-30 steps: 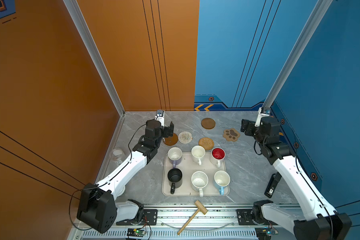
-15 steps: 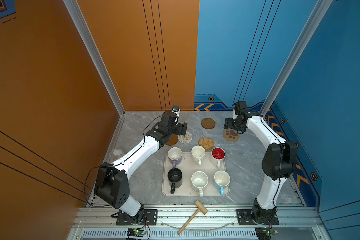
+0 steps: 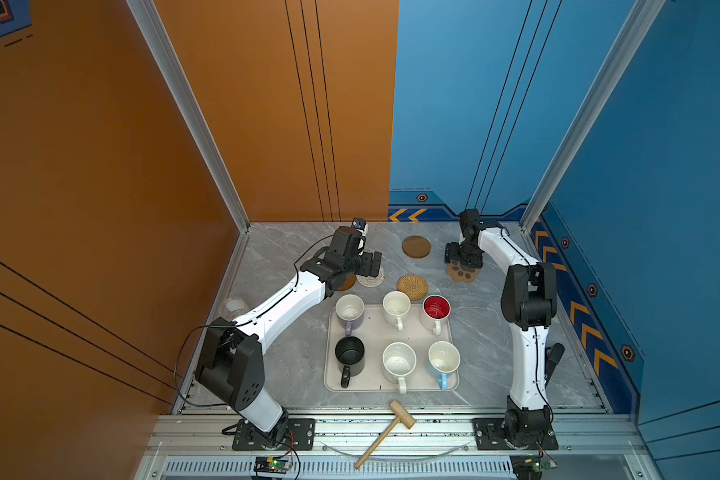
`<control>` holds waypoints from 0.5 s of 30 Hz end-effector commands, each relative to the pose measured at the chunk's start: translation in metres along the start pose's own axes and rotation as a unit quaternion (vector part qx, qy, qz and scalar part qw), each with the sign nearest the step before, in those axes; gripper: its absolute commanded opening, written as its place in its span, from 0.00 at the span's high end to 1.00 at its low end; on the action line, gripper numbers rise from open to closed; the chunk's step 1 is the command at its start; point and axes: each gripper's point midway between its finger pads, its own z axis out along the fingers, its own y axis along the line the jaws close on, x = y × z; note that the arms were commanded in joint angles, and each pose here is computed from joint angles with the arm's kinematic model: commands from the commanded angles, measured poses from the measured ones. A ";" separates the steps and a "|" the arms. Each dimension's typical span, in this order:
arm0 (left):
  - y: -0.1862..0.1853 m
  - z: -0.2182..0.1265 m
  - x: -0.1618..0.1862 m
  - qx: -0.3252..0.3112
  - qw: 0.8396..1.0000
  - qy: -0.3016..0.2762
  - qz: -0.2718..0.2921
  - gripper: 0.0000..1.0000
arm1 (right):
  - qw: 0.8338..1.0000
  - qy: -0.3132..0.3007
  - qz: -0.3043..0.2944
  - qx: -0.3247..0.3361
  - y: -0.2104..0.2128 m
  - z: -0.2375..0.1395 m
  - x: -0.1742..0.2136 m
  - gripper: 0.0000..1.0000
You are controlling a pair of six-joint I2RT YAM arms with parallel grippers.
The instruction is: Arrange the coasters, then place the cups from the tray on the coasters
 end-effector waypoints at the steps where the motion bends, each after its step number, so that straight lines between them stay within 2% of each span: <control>1: -0.007 -0.002 -0.004 0.011 1.000 0.001 -0.005 0.02 | 1.000 0.008 0.004 0.009 0.000 -0.003 0.001 0.18; 7: -0.006 -0.003 -0.002 0.008 1.000 0.001 -0.004 0.02 | 0.999 0.013 0.001 0.040 -0.010 0.005 0.004 0.18; 15: -0.004 -0.005 0.001 0.003 1.000 0.002 0.000 0.02 | 0.996 0.049 -0.018 0.076 -0.021 0.022 0.021 0.18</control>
